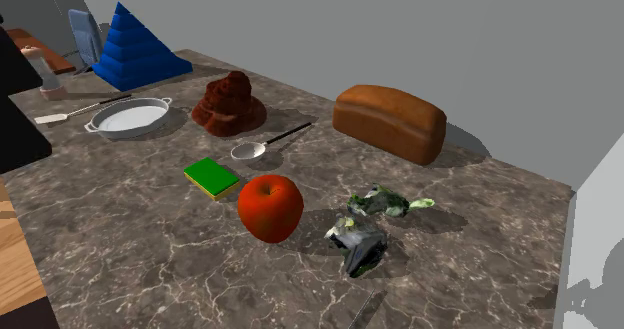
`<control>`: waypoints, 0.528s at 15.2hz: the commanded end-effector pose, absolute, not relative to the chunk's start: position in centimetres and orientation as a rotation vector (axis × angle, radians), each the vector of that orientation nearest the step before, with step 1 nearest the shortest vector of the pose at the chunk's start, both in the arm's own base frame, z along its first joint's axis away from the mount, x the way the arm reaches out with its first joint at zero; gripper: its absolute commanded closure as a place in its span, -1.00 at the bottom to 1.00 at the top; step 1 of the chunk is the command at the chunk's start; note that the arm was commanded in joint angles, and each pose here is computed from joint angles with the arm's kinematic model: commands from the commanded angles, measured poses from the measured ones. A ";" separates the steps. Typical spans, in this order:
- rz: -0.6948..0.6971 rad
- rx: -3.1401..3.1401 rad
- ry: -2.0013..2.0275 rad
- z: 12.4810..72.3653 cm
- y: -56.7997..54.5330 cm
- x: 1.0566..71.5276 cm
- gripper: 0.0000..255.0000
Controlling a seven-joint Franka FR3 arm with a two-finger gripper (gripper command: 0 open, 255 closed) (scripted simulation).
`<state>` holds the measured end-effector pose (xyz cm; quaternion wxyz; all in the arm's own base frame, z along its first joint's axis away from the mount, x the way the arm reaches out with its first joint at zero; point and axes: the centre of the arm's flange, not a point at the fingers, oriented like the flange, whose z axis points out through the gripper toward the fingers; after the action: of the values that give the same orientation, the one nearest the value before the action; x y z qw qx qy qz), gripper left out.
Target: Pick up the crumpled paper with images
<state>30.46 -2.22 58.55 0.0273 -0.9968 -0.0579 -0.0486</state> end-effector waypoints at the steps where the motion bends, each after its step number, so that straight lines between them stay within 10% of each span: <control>1: -0.150 -3.078 -0.179 58.6 -2.2 30.5 -1.00; 8: -0.121 -3.101 -0.116 53.1 0.2 37.8 -1.00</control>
<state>36.76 -0.09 53.97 0.0194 -0.9982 -0.0405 -0.0396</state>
